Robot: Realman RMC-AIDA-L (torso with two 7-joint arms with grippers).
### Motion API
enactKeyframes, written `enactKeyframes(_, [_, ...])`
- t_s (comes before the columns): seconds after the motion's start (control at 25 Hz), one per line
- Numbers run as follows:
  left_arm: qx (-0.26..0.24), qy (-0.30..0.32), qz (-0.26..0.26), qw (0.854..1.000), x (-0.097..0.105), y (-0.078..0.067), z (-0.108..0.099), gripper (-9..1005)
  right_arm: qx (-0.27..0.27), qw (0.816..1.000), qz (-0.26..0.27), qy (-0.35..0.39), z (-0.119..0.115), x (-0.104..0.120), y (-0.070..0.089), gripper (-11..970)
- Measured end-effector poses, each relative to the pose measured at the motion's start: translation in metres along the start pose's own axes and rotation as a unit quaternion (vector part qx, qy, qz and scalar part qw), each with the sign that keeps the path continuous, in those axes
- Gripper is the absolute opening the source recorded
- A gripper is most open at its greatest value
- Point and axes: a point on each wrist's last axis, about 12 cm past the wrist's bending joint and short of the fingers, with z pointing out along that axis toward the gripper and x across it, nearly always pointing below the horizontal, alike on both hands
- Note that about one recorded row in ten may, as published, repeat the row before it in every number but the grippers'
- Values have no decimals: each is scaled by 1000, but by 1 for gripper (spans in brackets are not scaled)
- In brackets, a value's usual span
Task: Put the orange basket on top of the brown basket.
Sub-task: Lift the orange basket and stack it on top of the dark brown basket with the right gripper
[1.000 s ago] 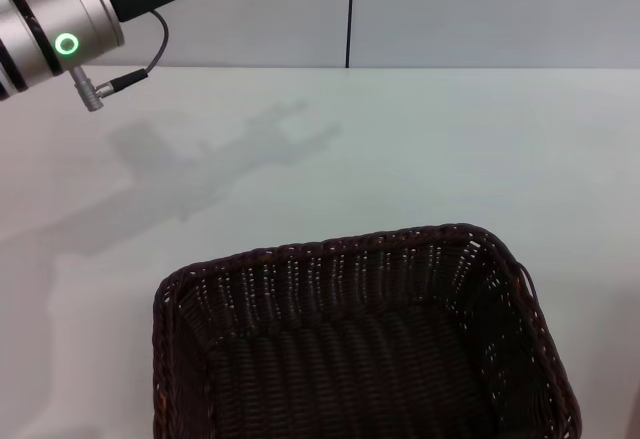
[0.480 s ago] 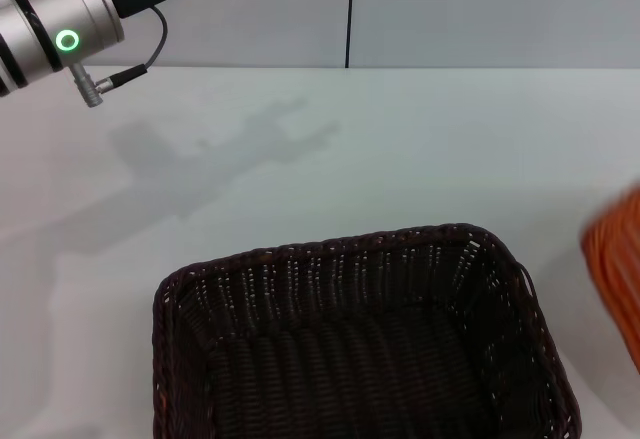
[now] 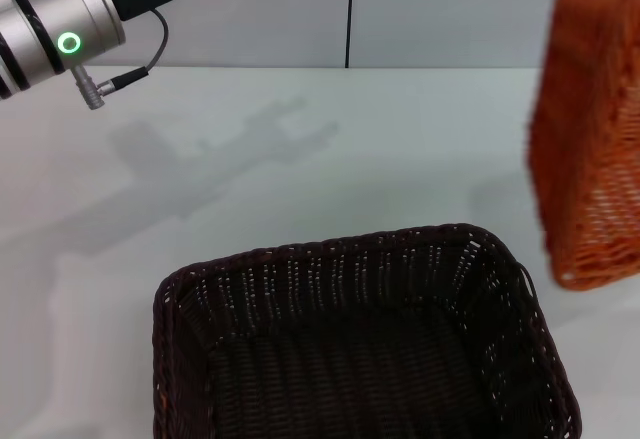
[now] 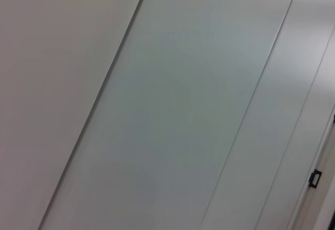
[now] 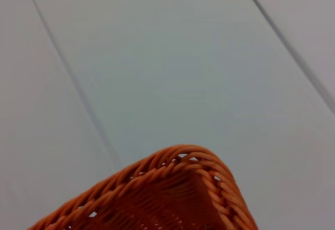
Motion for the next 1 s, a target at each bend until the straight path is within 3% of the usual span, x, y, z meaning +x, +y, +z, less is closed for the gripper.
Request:
enactKeyframes(0.16, [0, 2, 0, 1000, 1, 0, 0, 861, -74, 995, 50, -37, 15, 40, 19, 181])
enactKeyframes(0.2, [0, 2, 0, 1000, 1, 0, 0, 861, -94, 992, 70, -48, 20, 59, 29, 182])
enactKeyframes(0.4, [-2, 9, 1, 1000, 3, 1, -3, 861, -115, 986, 105, -54, 21, 88, 45, 188])
enactKeyframes(0.68, [-2, 17, 1, 1000, 7, 2, -9, 861, -99, 983, 138, -65, 5, 136, 65, 197])
enactKeyframes(1.0, [-8, 26, 0, 1000, 10, 7, -14, 862, -62, 983, 168, -50, -8, 171, 83, 206])
